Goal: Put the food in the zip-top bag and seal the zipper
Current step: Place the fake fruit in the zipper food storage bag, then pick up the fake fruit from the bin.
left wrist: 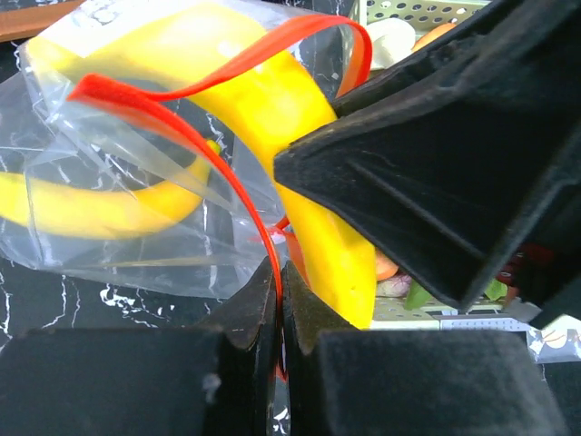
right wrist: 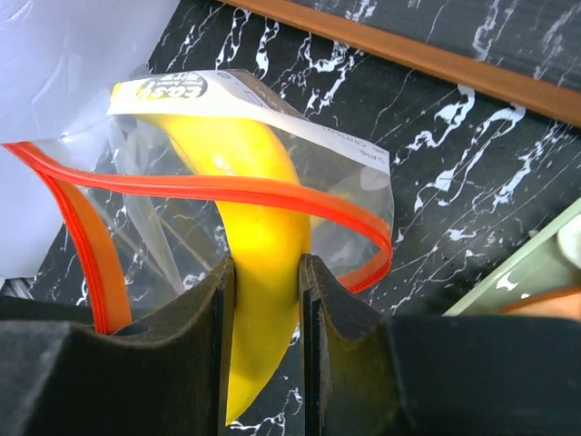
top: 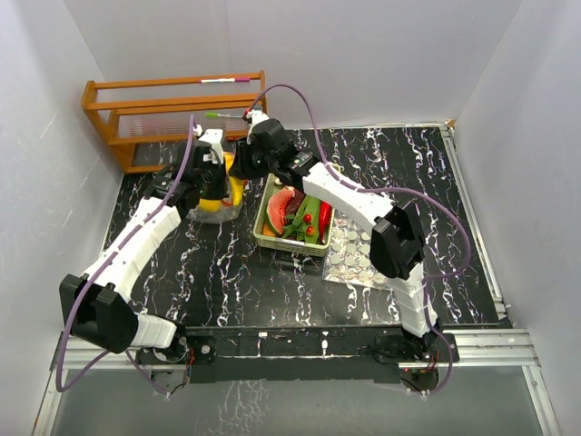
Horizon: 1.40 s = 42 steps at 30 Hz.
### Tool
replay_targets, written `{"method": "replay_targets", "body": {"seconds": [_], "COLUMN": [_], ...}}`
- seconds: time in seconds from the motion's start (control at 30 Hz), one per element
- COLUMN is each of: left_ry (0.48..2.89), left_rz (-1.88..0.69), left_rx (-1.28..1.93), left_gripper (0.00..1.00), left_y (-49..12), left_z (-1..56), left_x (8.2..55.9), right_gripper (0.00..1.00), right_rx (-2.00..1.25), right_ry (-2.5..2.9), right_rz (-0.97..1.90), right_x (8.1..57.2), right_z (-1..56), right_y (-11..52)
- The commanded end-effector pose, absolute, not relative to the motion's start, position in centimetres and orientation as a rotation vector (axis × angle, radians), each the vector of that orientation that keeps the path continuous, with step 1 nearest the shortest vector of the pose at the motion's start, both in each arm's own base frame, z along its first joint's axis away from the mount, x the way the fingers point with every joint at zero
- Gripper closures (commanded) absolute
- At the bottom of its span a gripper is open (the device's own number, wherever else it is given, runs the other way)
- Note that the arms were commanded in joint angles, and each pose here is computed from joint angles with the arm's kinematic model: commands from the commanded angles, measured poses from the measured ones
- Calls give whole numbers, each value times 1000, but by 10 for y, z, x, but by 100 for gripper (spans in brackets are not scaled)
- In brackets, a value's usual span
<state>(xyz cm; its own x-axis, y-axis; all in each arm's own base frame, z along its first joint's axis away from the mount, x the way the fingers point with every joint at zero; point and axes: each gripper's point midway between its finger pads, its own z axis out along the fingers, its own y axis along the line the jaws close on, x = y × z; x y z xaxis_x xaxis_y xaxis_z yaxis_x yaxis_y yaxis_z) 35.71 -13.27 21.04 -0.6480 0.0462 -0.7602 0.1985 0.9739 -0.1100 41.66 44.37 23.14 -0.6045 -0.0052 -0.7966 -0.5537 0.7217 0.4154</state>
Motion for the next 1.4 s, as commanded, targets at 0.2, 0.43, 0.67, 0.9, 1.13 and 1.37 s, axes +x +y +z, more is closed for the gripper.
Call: {"method": "replay_targets", "body": {"seconds": [0.2,0.43,0.67,0.9,1.13,1.37], "left_ry": [2259,2248,2237,2233,2236,2244], "left_rz": [-380,-348,-335,-243,-133,-121], "left_rx": [161,165,161,142,135,144], "left_gripper": [100,100,100,100,100,100], "left_y": [-150,-147,-146,-133,-118,-116], "left_z": [214,219,228,233,233,228], "left_x": [345,350,352,359,361,360], "right_gripper": [70,38,32,32,27,8], "right_rx": [-335,-434,-438,-393,-229,-301], "right_ry": [1977,1989,1999,1960,2134,2305], "right_rz": [1021,1026,996,865,580,534], "right_x": [421,403,394,388,396,396], "right_z": [275,272,272,291,234,166], "right_y": [465,459,442,405,341,347]}}
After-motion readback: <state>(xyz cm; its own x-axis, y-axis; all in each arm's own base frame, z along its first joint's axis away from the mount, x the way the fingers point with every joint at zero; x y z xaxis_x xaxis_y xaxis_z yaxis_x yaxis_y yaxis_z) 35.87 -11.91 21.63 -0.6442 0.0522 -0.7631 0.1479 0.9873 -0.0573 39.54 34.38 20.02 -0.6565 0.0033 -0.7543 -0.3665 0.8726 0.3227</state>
